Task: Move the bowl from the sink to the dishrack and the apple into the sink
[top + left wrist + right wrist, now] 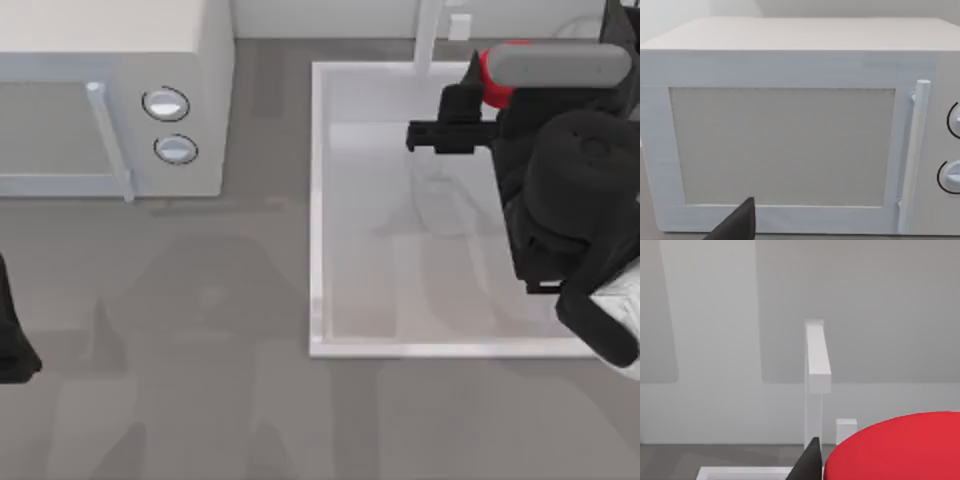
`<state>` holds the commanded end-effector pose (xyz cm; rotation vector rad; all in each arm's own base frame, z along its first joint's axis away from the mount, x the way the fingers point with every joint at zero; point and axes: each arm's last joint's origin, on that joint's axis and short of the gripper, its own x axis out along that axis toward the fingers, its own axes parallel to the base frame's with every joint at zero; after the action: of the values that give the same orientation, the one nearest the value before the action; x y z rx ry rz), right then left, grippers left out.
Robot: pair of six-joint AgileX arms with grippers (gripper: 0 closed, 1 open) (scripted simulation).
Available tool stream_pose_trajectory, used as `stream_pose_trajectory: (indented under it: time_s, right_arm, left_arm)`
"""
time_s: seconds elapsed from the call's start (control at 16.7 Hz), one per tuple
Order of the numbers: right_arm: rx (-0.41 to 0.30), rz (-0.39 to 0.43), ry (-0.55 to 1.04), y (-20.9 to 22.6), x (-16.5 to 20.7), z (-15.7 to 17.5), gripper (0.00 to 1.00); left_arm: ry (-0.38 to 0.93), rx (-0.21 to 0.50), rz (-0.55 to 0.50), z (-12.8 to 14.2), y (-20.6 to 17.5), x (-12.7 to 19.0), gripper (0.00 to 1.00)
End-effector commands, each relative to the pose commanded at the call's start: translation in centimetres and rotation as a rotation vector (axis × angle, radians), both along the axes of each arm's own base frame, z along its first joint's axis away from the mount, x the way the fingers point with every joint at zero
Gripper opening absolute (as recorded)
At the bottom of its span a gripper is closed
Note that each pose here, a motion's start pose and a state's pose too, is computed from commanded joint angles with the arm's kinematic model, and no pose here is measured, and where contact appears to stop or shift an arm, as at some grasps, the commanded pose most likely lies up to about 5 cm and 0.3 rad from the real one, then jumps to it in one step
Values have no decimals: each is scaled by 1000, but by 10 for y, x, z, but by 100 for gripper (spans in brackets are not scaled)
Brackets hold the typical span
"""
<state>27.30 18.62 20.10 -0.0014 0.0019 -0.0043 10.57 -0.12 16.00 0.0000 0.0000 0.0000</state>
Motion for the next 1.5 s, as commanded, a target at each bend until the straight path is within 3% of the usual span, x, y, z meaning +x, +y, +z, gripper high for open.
stream_pose_trajectory:
  time_s: [0.66, 1.08, 1.5]
  right_arm:
    - [7, -6, -10, 1, 1, -128, 0]
    - [1, -6, -2, -3, -3, -142, 0]
    - [1, -6, -2, -3, -3, -142, 53]
  left_arm:
    - [0, 0, 0, 0, 0, 0, 100]
    - [0, 0, 0, 0, 0, 0, 100]
    - [0, 0, 0, 0, 0, 0, 100]
